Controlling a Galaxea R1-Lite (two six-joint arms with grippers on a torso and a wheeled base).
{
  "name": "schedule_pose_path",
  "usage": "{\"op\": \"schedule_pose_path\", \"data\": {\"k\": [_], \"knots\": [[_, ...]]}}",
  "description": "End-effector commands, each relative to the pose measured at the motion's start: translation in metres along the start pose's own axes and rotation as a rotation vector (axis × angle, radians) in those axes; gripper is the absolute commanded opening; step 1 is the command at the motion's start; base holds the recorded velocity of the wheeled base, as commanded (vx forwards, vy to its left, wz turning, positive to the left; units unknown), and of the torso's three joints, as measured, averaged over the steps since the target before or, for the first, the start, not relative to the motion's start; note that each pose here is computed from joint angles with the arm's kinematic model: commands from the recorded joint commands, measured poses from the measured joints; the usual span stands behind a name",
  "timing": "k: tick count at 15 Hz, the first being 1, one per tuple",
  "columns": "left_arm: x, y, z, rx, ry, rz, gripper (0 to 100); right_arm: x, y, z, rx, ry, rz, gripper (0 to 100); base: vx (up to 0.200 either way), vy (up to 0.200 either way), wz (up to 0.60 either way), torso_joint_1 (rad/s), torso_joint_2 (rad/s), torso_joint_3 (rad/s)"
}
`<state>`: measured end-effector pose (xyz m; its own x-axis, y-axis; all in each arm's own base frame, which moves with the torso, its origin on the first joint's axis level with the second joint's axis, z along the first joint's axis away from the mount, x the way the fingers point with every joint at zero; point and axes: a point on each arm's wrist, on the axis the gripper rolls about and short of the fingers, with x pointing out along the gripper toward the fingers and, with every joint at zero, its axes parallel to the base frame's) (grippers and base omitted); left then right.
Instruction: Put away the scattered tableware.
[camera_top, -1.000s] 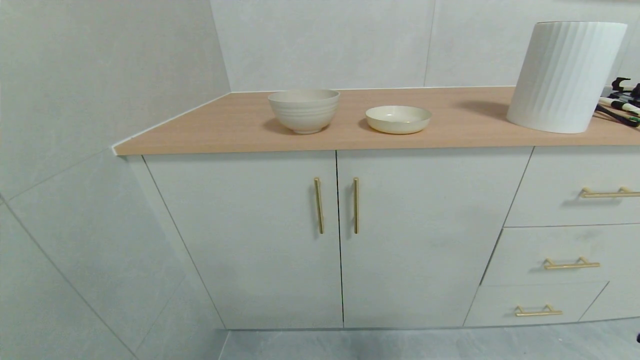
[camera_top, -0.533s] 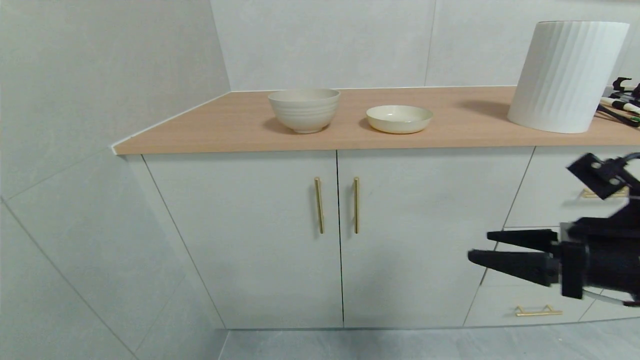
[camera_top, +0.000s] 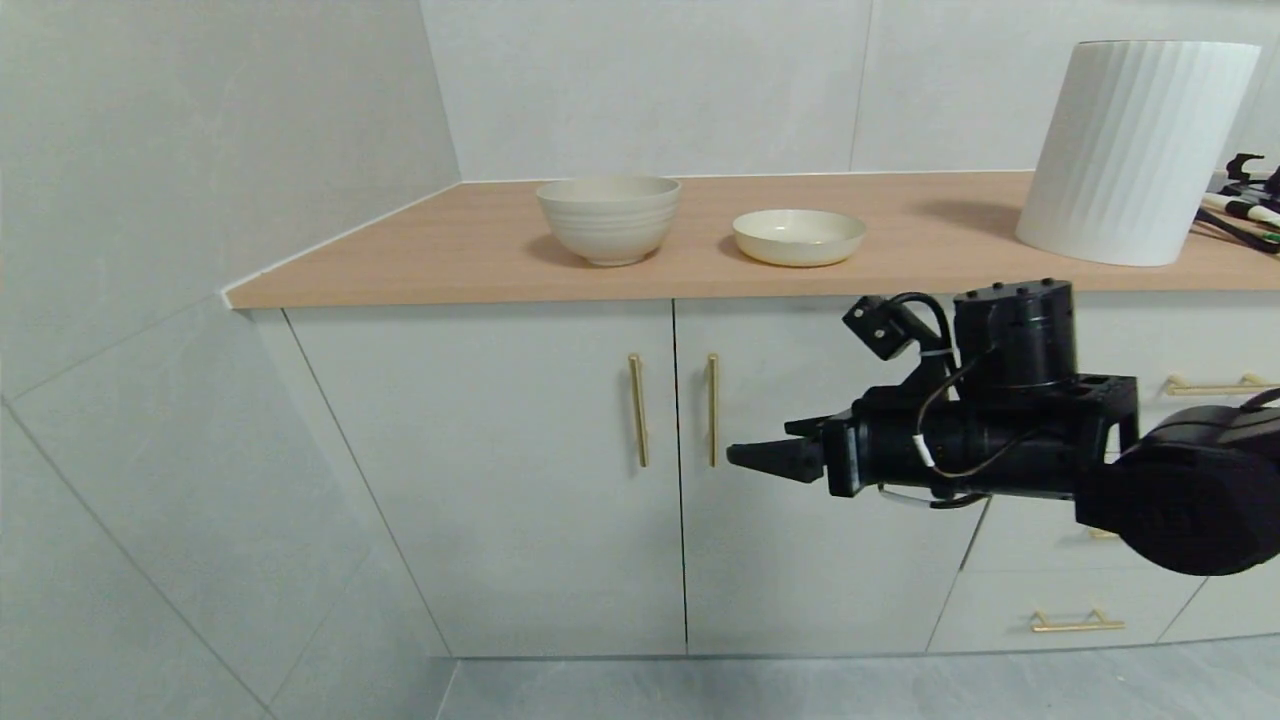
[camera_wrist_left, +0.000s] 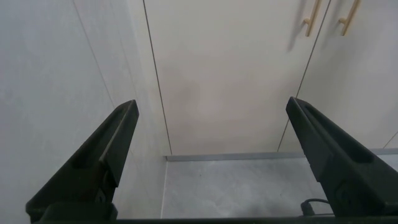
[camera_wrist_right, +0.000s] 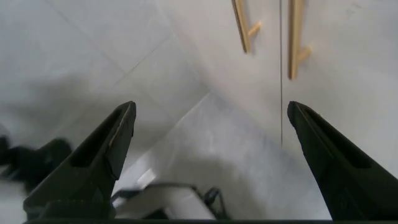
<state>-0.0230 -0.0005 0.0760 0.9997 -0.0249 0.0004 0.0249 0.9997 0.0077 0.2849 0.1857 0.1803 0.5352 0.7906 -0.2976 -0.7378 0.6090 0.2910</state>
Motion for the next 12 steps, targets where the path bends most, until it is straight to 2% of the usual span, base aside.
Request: {"op": "schedule_pose_path", "data": {"k": [1, 5, 7, 8, 9, 12], "knots": [[0.0, 0.0, 0.0, 0.0, 0.002, 0.0, 100, 0.029, -0.013, -0.022, 0.021, 0.042, -0.036, 100, 0.0, 0.0, 0.0, 0.0, 0.0, 0.0], [0.0, 0.0, 0.0, 0.0, 0.0, 0.0, 100, 0.059, -0.02, -0.022, 0.075, -0.056, -0.04, 100, 0.0, 0.0, 0.0, 0.0, 0.0, 0.0], [0.0, 0.0, 0.0, 0.0, 0.0, 0.0, 100, 0.082, -0.029, -0.023, 0.087, -0.144, -0.112, 100, 0.0, 0.0, 0.0, 0.0, 0.0, 0.0], [0.0, 0.0, 0.0, 0.0, 0.0, 0.0, 100, 0.082, -0.029, -0.023, 0.087, -0.144, -0.112, 100, 0.0, 0.0, 0.0, 0.0, 0.0, 0.0], [0.0, 0.0, 0.0, 0.0, 0.0, 0.0, 100, 0.096, -0.028, -0.019, 0.156, -0.202, -0.116, 100, 0.0, 0.0, 0.0, 0.0, 0.0, 0.0], [0.0, 0.0, 0.0, 0.0, 0.0, 0.0, 100, 0.109, -0.034, -0.021, 0.168, -0.213, -0.111, 100, 0.0, 0.0, 0.0, 0.0, 0.0, 0.0]]}}
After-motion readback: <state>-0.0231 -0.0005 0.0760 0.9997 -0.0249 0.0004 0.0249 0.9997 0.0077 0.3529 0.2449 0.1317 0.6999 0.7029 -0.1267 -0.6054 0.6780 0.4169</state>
